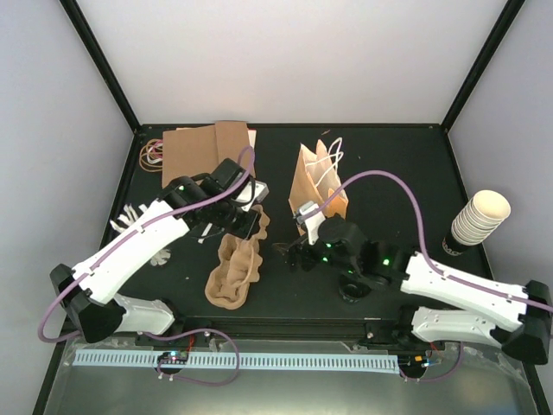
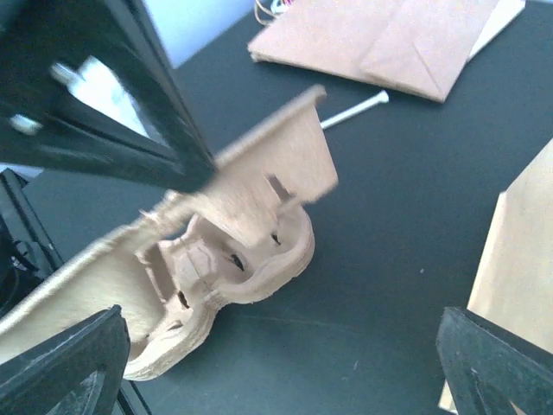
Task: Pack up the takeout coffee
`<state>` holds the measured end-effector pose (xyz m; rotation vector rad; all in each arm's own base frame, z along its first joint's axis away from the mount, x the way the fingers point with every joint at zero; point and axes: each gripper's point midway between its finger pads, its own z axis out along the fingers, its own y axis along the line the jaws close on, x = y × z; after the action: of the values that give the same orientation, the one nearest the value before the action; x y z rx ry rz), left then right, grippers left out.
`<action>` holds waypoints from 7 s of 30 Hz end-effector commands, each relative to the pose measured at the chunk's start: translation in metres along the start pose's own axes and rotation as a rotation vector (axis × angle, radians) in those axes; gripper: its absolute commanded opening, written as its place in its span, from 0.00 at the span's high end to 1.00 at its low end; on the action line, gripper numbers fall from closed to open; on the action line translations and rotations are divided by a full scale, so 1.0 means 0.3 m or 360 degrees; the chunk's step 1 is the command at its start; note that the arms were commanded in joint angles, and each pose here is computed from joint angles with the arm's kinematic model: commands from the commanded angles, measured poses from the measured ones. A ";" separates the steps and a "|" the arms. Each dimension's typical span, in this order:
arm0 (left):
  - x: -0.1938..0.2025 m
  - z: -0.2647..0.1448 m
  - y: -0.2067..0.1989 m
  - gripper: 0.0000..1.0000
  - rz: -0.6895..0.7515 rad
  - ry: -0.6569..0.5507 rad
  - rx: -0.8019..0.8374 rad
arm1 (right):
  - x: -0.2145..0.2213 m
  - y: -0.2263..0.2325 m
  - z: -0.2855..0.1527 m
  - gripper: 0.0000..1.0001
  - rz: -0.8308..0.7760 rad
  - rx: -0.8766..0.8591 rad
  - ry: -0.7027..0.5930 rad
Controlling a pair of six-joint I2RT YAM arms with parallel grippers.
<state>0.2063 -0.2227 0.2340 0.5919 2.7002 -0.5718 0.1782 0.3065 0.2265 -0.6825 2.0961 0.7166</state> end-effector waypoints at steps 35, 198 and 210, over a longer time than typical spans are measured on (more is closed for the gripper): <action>-0.044 0.432 -0.211 0.95 -0.0241 0.0001 -0.0041 | -0.028 -0.077 -0.375 0.00 -0.0100 -0.0073 -0.0367; -0.097 0.517 0.016 0.19 -0.0149 -0.0219 0.0491 | 0.440 -0.173 -0.031 0.01 0.0424 0.0320 0.0595; -0.130 0.570 0.102 0.38 -0.0148 -0.0174 0.0290 | 0.448 -0.192 -0.026 0.01 0.0400 0.0385 0.0619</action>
<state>0.2766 -0.2928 0.0838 0.4515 2.6269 -0.9341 0.1365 0.2315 0.0998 -0.4706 2.6321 0.4837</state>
